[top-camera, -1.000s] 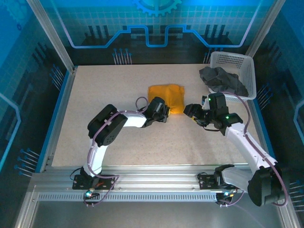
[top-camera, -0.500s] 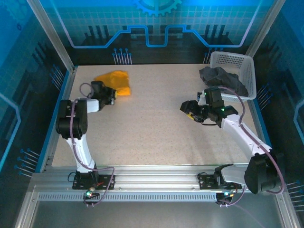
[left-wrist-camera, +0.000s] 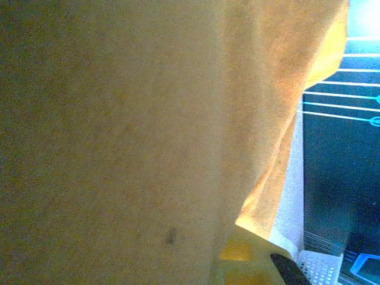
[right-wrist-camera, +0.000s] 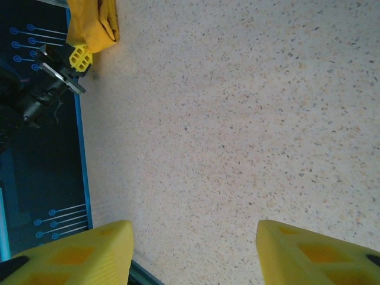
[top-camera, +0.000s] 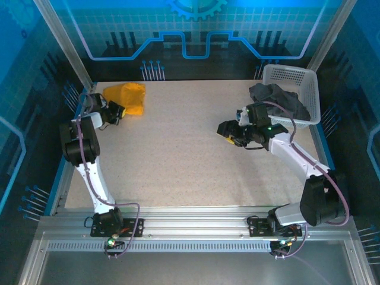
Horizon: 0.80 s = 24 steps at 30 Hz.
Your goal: Fold and stack the t-shirts
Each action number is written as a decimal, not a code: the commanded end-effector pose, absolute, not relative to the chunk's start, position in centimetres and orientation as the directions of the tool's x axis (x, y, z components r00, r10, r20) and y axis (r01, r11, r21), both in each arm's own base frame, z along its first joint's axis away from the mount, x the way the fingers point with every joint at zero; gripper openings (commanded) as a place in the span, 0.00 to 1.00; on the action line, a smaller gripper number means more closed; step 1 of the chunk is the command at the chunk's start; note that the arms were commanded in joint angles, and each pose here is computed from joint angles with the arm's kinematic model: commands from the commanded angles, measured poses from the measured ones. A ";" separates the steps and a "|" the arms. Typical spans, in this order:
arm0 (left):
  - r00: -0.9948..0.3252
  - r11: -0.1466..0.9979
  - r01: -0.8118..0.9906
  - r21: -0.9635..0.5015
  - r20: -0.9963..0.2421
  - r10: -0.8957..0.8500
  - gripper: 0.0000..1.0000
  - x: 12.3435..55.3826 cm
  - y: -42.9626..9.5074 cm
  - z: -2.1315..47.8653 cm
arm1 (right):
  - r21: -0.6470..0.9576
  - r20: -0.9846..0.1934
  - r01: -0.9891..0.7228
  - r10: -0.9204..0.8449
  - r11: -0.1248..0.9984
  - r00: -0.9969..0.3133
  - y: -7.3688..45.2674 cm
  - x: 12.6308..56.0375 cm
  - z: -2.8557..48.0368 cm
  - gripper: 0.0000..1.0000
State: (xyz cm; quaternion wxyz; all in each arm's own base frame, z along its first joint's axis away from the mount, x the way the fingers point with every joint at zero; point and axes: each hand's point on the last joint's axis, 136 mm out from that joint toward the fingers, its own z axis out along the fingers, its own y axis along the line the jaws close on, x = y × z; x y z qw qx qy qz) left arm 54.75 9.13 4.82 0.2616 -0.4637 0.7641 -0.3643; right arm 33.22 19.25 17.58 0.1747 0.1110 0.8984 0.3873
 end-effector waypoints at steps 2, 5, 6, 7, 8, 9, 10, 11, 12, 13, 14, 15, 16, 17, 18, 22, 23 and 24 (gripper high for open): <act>-0.482 0.336 -0.468 -0.817 -0.083 -0.872 0.35 54.9 8.0 7.0 | 0.748 -0.287 -0.015 0.304 0.663 -0.909 20.5 34.1 19.9 0.59; -0.470 0.376 -0.435 -0.818 -0.149 -0.870 0.98 54.3 6.7 11.1 | 0.744 -0.389 -0.044 0.379 0.667 -0.840 19.6 35.1 22.9 0.67; -0.457 0.384 -0.435 -0.815 -0.168 -0.873 0.99 53.7 6.2 12.6 | 0.746 -0.413 -0.046 0.407 0.664 -0.815 19.2 35.5 24.0 0.89; -0.441 0.389 -0.437 -0.811 -0.183 -0.878 0.99 53.1 5.8 13.9 | 0.752 -0.427 -0.051 0.427 0.657 -0.797 19.0 35.8 25.0 1.00; -0.420 0.392 -0.437 -0.810 -0.201 -0.885 0.99 52.3 5.2 15.4 | 0.761 -0.434 -0.053 0.447 0.647 -0.783 18.9 36.2 26.1 1.00; -0.400 0.400 -0.437 -0.806 -0.224 -0.889 0.99 51.4 4.5 16.8 | 0.768 -0.437 -0.053 0.462 0.638 -0.772 18.8 36.7 26.9 1.00; -0.378 0.406 -0.445 -0.798 -0.244 -0.893 0.99 50.5 4.0 17.8 | 0.774 -0.438 -0.055 0.471 0.630 -0.766 18.9 37.0 27.6 1.00; -0.353 0.416 -0.461 -0.784 -0.268 -0.896 0.99 49.2 3.4 18.8 | 0.781 -0.436 -0.051 0.484 0.623 -0.759 18.9 37.3 28.4 1.00; -0.330 0.423 -0.463 -0.779 -0.292 -0.898 0.99 48.1 2.7 20.0 | 0.785 -0.429 -0.042 0.494 0.618 -0.756 18.8 37.7 28.9 1.00; -0.314 0.429 -0.451 -0.782 -0.311 -0.897 0.99 47.3 2.2 20.8 | 0.787 -0.432 -0.044 0.499 0.615 -0.751 18.7 37.9 29.5 1.00; -0.297 0.438 -0.426 -0.792 -0.334 -0.894 0.99 46.5 1.6 21.9 | 0.787 -0.439 -0.048 0.504 0.615 -0.744 18.6 38.1 30.1 1.00; -0.280 0.447 -0.408 -0.796 -0.357 -0.891 0.99 45.5 1.2 23.0 | 0.779 -0.455 -0.049 0.509 0.625 -0.730 18.3 38.3 30.7 1.00; -0.265 0.461 -0.399 -0.793 -0.382 -0.885 0.99 44.7 1.0 23.7 | 0.768 -0.472 -0.052 0.509 0.638 -0.720 17.9 38.3 31.2 1.00; -0.251 0.487 -0.385 -0.784 -0.419 -0.873 0.99 43.5 0.6 24.8 | 0.750 -0.497 -0.058 0.503 0.659 -0.707 17.5 38.2 31.8 1.00; -0.241 0.519 -0.383 -0.764 -0.460 -0.854 0.99 42.3 0.3 25.7 | 0.724 -0.520 -0.051 0.495 0.688 -0.696 16.9 38.1 32.1 1.00; -0.198 0.637 -0.507 -0.580 -0.641 -0.741 0.99 36.3 0.5 27.2 | 0.600 -0.588 0.014 0.452 0.800 -0.671 13.7 37.0 31.5 1.00; -0.176 0.652 -0.568 -0.502 -0.700 -0.692 0.99 34.4 1.3 27.2 | 0.546 -0.613 0.047 0.438 0.836 -0.658 12.5 36.4 31.2 1.00; -0.167 0.658 -0.623 -0.423 -0.750 -0.640 0.99 32.5 2.1 26.9 | 0.475 -0.638 0.114 0.431 0.872 -0.638 10.6 35.7 30.4 1.00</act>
